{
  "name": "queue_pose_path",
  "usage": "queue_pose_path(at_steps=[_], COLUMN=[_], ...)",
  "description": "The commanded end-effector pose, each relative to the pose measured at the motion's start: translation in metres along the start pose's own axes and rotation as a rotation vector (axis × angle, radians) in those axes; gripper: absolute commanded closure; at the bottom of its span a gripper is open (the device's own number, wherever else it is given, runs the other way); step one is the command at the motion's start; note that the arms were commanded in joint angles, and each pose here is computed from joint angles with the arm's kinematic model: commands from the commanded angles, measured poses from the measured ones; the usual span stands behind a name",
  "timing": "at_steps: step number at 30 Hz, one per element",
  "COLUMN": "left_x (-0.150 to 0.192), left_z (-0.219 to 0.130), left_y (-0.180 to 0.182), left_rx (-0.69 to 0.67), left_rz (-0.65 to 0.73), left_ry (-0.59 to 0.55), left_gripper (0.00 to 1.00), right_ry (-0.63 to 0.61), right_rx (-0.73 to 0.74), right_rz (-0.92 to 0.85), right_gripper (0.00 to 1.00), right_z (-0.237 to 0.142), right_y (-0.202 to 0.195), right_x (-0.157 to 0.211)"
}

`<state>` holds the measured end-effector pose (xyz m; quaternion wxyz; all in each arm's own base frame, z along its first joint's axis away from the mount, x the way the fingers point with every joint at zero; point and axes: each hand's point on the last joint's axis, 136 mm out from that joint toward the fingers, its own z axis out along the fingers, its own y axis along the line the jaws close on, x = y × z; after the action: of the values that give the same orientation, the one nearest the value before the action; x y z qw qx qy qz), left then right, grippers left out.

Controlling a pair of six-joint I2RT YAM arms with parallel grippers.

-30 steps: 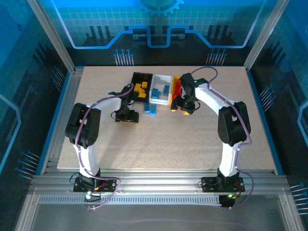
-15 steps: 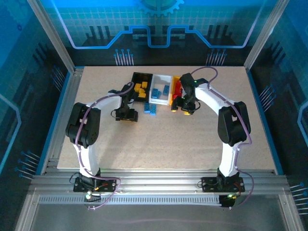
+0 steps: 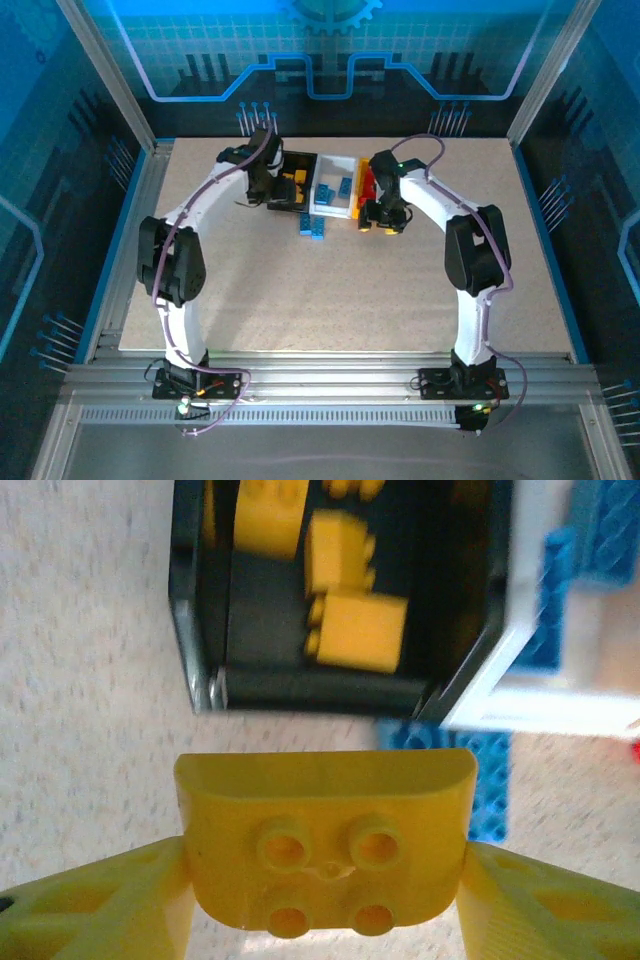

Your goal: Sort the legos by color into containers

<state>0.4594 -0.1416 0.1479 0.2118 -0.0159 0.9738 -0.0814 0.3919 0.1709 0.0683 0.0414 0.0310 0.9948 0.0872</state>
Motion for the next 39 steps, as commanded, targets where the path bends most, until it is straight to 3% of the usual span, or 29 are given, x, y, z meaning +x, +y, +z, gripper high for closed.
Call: queue_pose_path(at_steps=[1, 12, 17, 24, 29, 39], left_x=[-0.013, -0.056, -0.064, -0.06, -0.039, 0.018], left_z=[0.019, 0.076, 0.079, 0.047, 0.016, -0.031], left_y=[-0.004, -0.007, -0.003, -0.005, -0.008, 0.007], left_rx=[-0.006, -0.056, -0.054, -0.029, 0.016, 0.016], left_rz=[-0.032, -0.037, -0.067, -0.073, -0.097, -0.088], left_ry=[0.014, -0.018, -0.025, -0.037, -0.041, -0.021], left_gripper=[0.34, 0.28, 0.21, 0.09, 0.02, 0.01], right_ry=[0.003, -0.003, -0.028, -0.123, -0.16, -0.173], right_rx=[0.01, 0.019, 0.013, 0.056, 0.088, 0.127], right_rz=[-0.037, -0.069, -0.067, -0.061, -0.041, -0.019], right_gripper=[0.37, 0.37, 0.39, 0.42, 0.43, 0.46], right_z=[0.007, 0.004, 0.013, 0.033, 0.048, 0.075], right_y=[0.005, 0.008, 0.015, 0.018, 0.018, 0.018], right_x=[-0.004, -0.004, -0.005, -0.016, -0.026, -0.039])
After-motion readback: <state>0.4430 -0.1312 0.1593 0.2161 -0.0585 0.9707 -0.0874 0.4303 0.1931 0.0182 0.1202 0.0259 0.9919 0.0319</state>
